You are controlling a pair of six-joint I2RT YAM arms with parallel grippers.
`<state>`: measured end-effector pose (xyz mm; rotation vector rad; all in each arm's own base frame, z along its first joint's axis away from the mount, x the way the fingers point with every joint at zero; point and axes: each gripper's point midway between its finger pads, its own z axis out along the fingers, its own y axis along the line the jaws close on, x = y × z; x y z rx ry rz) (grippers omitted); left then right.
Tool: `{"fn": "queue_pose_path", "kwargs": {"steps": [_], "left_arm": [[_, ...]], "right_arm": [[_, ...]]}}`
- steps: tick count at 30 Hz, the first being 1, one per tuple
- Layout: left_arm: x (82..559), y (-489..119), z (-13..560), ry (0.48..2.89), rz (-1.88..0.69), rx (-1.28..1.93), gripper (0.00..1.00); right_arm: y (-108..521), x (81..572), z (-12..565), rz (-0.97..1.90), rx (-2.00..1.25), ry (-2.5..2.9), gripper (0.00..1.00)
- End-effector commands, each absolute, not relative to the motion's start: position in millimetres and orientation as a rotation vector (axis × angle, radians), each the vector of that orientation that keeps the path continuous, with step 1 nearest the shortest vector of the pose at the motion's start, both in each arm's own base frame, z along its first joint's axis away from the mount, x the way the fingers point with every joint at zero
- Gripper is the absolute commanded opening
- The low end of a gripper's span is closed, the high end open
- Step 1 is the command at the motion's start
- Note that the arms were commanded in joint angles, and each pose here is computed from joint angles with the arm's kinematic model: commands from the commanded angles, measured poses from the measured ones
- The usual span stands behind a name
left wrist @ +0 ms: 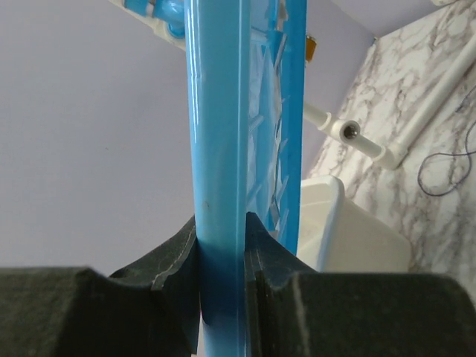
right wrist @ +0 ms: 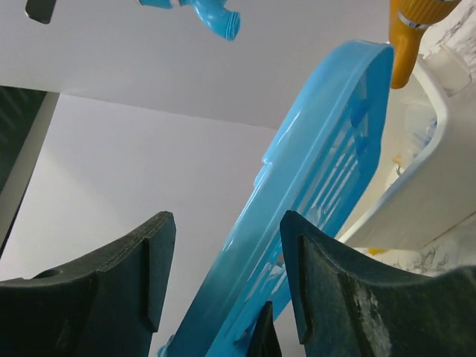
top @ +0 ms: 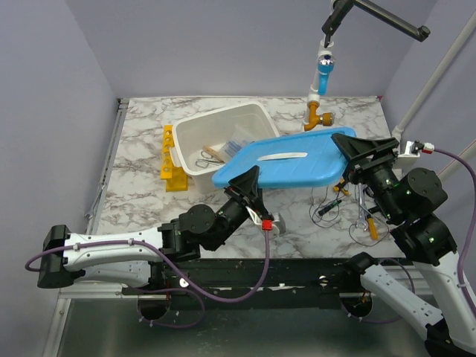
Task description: Organize the chemistry lab equipment
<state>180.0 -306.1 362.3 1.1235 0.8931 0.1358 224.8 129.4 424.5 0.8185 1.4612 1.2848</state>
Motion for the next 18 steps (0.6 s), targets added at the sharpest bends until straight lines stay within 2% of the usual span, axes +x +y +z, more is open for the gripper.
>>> {"fn": "queue_pose_path", "kwargs": {"steps": [1, 7, 9, 13, 18], "left_arm": [[179, -300, 387, 0.759, 0.268, 1.071, 0.0], [174, -298, 383, 0.699, 0.305, 1.093, 0.0], [171, -298, 378, 0.681, 0.303, 1.115, 0.0], [166, -299, 369, 0.651, 0.301, 1.147, 0.0], [166, -300, 359, 0.657, 0.303, 1.174, 0.0]], "right_arm": [[123, 220, 422, 1.266, 0.826, 1.459, 0.62], [120, 220, 421, 1.237, 0.813, 1.455, 0.59], [120, 220, 419, 1.235, 0.813, 1.457, 0.49], [124, 221, 416, 1.263, 0.81, 1.453, 0.36], [124, 224, 404, 1.27, 0.844, 1.454, 0.11]]}}
